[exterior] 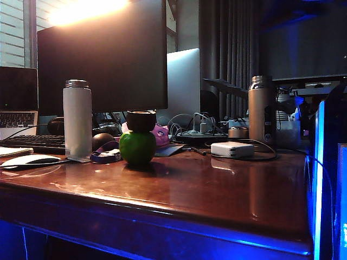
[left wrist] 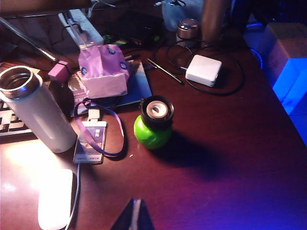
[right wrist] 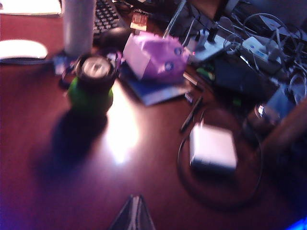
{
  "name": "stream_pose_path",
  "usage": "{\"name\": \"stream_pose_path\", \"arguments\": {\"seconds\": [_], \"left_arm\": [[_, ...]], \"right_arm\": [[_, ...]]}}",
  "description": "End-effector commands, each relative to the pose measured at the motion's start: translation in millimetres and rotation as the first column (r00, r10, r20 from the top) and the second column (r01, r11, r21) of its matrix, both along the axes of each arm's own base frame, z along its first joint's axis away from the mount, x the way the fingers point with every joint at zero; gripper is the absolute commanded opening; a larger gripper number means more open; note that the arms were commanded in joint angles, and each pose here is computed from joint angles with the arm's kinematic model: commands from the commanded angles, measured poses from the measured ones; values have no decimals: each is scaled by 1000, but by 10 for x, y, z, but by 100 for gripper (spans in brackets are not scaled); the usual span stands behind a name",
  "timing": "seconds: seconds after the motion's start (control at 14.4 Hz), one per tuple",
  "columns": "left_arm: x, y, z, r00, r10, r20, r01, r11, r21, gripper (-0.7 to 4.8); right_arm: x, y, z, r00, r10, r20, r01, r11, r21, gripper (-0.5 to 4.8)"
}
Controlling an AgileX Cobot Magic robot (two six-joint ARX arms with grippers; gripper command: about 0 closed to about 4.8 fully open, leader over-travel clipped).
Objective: Stack the black thermos bottle cap from the table onto the green apple.
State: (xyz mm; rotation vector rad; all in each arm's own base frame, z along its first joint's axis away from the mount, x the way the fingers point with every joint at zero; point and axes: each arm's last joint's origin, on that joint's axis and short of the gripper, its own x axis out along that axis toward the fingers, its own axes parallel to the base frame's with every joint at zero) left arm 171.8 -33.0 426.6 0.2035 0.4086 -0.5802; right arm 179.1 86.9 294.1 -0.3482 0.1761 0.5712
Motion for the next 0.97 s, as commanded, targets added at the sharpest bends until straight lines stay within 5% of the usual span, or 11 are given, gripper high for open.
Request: {"name": "stream_pose_path", "arguments": {"seconds": [0.07, 0.55, 0.97], "left_arm": [[-4, 0, 17, 1000, -2, 14, 2, 1000, -6, -5], [-4, 0, 17, 1000, -2, 13, 2, 1000, -6, -5], [-4, 0, 17, 1000, -2, 13, 2, 1000, -6, -5]], "right_arm": [[-236, -153, -282, 988, -150, 27, 148, 988, 46, -1], [-636, -507, -1157, 929, -371, 19, 364, 920, 144, -1], [-757, -732, -1461, 869, -493, -46, 492, 850, 189, -1]]}}
